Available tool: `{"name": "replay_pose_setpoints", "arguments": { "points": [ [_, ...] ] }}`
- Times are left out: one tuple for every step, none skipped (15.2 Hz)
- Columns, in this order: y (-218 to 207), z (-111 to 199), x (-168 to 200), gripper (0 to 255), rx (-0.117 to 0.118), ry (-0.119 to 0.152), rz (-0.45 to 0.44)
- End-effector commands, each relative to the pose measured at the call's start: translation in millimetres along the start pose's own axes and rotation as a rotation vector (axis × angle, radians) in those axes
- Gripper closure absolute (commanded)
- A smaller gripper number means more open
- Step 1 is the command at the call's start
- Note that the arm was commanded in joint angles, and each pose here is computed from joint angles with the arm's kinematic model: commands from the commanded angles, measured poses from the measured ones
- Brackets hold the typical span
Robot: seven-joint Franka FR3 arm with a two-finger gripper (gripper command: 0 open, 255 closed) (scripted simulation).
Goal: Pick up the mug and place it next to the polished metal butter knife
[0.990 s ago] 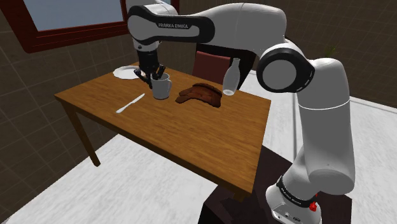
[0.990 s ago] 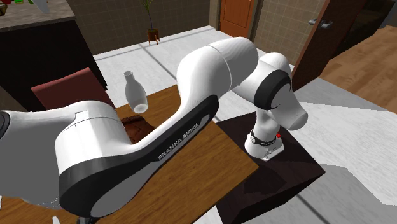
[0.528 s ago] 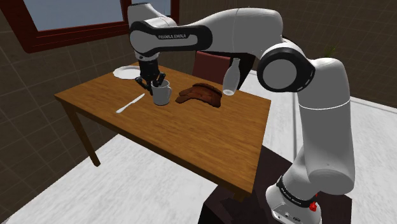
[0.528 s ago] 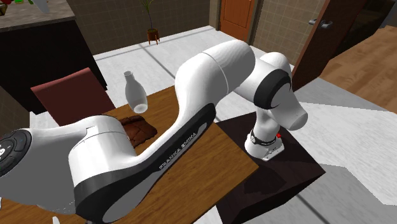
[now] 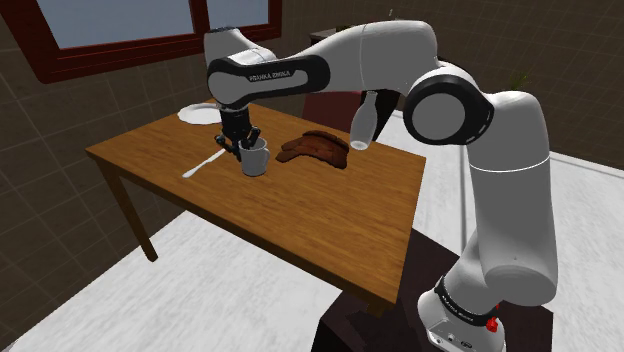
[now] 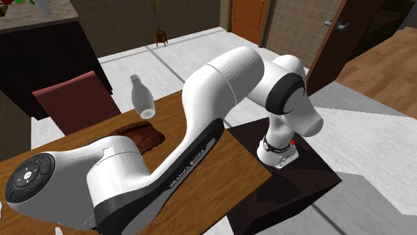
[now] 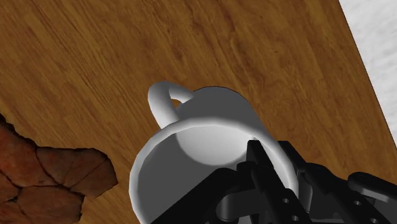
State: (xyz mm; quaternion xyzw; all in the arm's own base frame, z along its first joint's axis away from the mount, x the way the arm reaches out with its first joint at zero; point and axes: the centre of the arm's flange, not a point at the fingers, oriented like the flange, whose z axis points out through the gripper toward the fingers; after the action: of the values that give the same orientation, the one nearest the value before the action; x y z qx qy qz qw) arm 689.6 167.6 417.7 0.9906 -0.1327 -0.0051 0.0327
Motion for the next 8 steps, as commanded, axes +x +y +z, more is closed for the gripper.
{"name": "replay_pose_setpoints", "arguments": {
  "points": [
    [-1, 11, -1, 255, 0.0, 0.001, 0.0],
    [-1, 16, -1, 255, 0.0, 0.001, 0.0],
    [-2, 21, -1, 255, 0.0, 0.001, 0.0],
    [-2, 26, -1, 255, 0.0, 0.001, 0.0],
    [-2, 32, -1, 255, 0.0, 0.001, 0.0],
    [-3, 37, -1, 255, 0.0, 0.001, 0.0],
    [-3, 42, -1, 255, 0.0, 0.001, 0.0],
    [-3, 47, -1, 255, 0.0, 0.001, 0.0]
  ]
}}
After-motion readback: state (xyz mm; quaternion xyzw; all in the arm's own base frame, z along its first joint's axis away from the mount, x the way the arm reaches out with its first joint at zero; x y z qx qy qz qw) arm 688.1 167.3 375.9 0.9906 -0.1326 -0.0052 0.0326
